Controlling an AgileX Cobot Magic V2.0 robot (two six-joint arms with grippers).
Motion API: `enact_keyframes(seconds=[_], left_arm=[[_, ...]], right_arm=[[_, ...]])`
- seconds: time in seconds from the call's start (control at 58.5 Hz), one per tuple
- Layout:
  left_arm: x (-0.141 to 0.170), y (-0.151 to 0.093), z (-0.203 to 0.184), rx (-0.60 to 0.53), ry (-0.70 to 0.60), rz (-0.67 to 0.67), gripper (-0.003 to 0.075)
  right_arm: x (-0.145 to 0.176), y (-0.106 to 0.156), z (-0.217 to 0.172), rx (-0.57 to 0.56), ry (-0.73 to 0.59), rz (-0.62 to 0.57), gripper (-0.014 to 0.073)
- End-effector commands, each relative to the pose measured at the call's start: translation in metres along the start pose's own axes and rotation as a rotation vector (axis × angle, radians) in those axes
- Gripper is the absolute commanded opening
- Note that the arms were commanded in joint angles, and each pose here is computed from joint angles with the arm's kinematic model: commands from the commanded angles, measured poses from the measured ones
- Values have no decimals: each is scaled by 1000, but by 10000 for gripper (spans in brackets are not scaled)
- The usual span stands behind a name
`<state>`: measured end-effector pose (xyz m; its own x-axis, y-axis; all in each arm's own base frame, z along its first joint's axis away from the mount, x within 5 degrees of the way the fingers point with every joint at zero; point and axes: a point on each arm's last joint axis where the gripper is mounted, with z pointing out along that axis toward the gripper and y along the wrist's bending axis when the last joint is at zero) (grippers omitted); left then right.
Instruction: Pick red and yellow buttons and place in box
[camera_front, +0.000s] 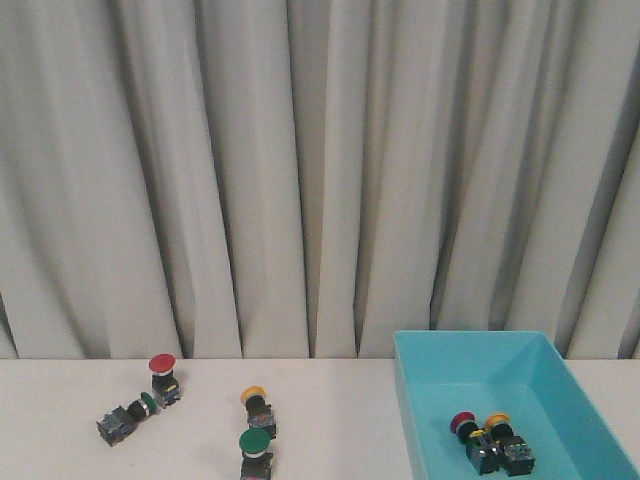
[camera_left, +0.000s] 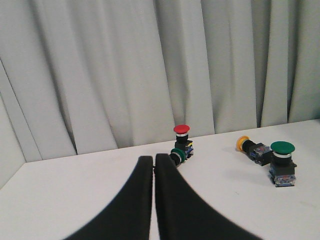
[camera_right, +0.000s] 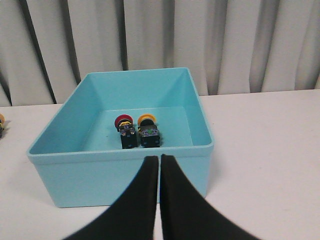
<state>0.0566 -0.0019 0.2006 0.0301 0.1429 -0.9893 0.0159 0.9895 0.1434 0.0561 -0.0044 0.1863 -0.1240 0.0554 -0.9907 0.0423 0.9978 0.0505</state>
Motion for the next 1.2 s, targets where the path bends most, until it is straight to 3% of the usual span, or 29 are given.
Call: enact_keyframes(seconds=[0.0, 1.179], left_arm=[[-4, 3, -1, -35, -65, -8, -6], [-4, 3, -1, -35, -65, -8, -6]], right_arm=[[-3, 2, -1, -25, -76, -17, -4], [-6, 4, -1, -41, -112, -11, -4]])
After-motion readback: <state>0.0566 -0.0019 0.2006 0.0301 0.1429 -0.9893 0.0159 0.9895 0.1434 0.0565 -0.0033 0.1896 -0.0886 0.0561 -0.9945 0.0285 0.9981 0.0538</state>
